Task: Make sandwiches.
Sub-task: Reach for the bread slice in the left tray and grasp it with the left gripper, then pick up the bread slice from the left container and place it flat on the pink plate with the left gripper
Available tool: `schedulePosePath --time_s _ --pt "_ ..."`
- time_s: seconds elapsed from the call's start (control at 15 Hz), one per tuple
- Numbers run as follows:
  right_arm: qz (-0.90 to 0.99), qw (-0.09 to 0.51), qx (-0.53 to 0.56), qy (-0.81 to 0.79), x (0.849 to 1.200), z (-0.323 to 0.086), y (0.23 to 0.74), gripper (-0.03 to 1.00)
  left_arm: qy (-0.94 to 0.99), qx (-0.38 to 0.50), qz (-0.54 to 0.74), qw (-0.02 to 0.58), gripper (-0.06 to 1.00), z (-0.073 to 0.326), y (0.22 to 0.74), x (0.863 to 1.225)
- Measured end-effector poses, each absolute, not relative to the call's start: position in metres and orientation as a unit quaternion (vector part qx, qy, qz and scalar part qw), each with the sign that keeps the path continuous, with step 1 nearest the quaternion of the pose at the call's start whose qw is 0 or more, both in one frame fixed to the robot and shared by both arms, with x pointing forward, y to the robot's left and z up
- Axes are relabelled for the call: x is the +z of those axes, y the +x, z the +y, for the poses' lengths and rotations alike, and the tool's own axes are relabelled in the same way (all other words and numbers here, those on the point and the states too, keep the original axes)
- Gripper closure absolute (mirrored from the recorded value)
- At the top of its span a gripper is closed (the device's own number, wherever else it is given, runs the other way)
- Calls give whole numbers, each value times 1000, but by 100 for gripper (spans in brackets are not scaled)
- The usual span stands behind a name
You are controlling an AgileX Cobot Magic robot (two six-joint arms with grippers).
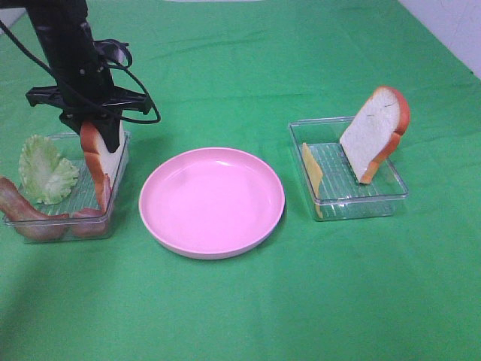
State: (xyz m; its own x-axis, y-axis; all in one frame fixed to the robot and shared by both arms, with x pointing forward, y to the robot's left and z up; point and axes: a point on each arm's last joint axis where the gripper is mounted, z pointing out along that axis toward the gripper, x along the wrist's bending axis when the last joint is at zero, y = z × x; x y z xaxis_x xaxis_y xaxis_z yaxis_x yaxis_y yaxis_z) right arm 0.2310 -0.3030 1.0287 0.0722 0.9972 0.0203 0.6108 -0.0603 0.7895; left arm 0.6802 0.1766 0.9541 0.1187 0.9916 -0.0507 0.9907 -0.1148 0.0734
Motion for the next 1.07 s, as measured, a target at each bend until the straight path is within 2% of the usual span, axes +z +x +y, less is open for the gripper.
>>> schedulePosePath --time_s 0.67,0.8,1.07 --pt "608 316 306 661 1029 -303 231 20 733 14 680 37 72 179 680 957" --pt "608 316 306 661 1029 -303 231 20 732 26 679 54 72 179 680 976" --pt "608 316 306 661 1029 -303 231 20 735 64 663 126 72 182 664 1048"
